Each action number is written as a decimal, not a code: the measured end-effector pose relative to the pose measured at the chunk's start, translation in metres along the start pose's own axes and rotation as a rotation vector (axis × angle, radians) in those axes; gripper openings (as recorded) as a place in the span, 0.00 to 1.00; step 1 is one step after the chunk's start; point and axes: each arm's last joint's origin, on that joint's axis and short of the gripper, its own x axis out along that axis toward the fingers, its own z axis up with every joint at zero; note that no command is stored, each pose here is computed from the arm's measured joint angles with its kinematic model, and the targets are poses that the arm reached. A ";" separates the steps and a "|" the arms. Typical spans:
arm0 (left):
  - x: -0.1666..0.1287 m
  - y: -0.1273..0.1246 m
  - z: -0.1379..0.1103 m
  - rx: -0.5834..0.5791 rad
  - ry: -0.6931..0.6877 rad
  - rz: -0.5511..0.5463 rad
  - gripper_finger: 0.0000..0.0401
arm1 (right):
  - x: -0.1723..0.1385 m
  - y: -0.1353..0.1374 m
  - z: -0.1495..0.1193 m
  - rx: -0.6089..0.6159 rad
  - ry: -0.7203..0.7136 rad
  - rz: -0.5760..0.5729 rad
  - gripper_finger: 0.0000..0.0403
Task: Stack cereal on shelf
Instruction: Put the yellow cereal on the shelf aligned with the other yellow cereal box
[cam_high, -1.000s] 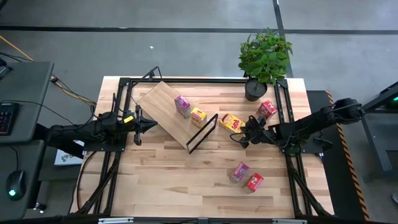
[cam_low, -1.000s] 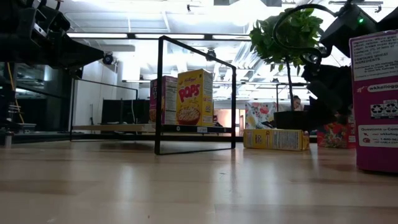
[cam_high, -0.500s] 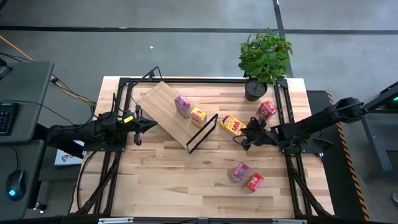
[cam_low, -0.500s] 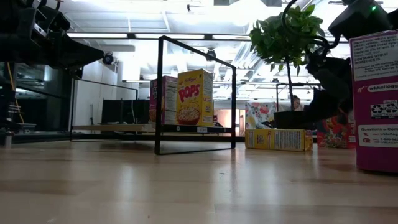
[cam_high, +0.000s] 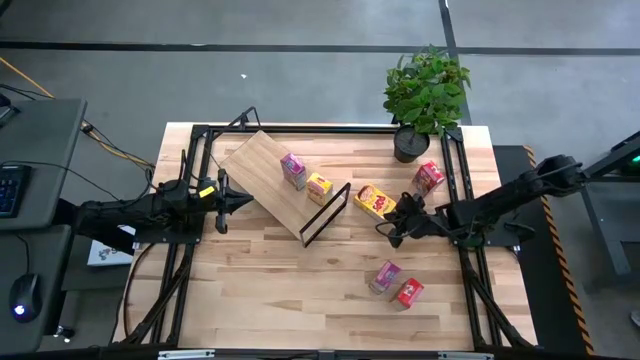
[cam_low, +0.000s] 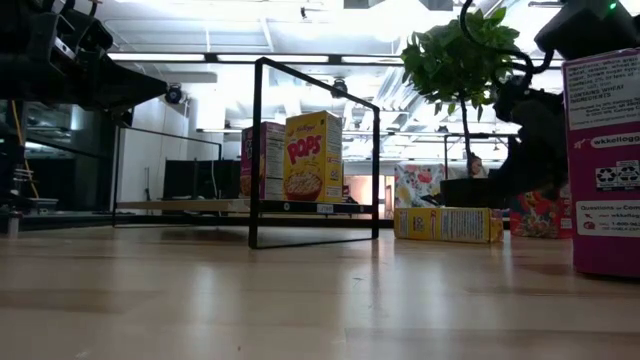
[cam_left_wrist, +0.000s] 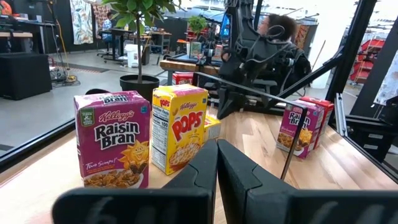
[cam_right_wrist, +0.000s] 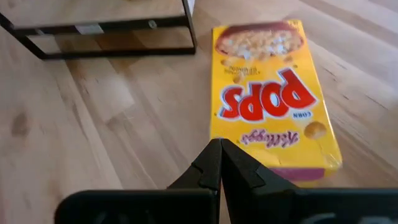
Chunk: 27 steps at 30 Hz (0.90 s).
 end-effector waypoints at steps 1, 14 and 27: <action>0.000 0.000 0.000 0.000 0.000 0.000 0.01 | 0.001 0.000 -0.001 -0.004 0.002 -0.010 0.00; 0.000 0.000 0.000 0.000 0.000 0.000 0.01 | 0.006 0.001 -0.008 -0.038 0.044 -0.030 0.00; 0.000 0.000 0.000 0.000 0.000 0.000 0.01 | -0.005 0.004 -0.028 -0.064 0.105 -0.057 0.00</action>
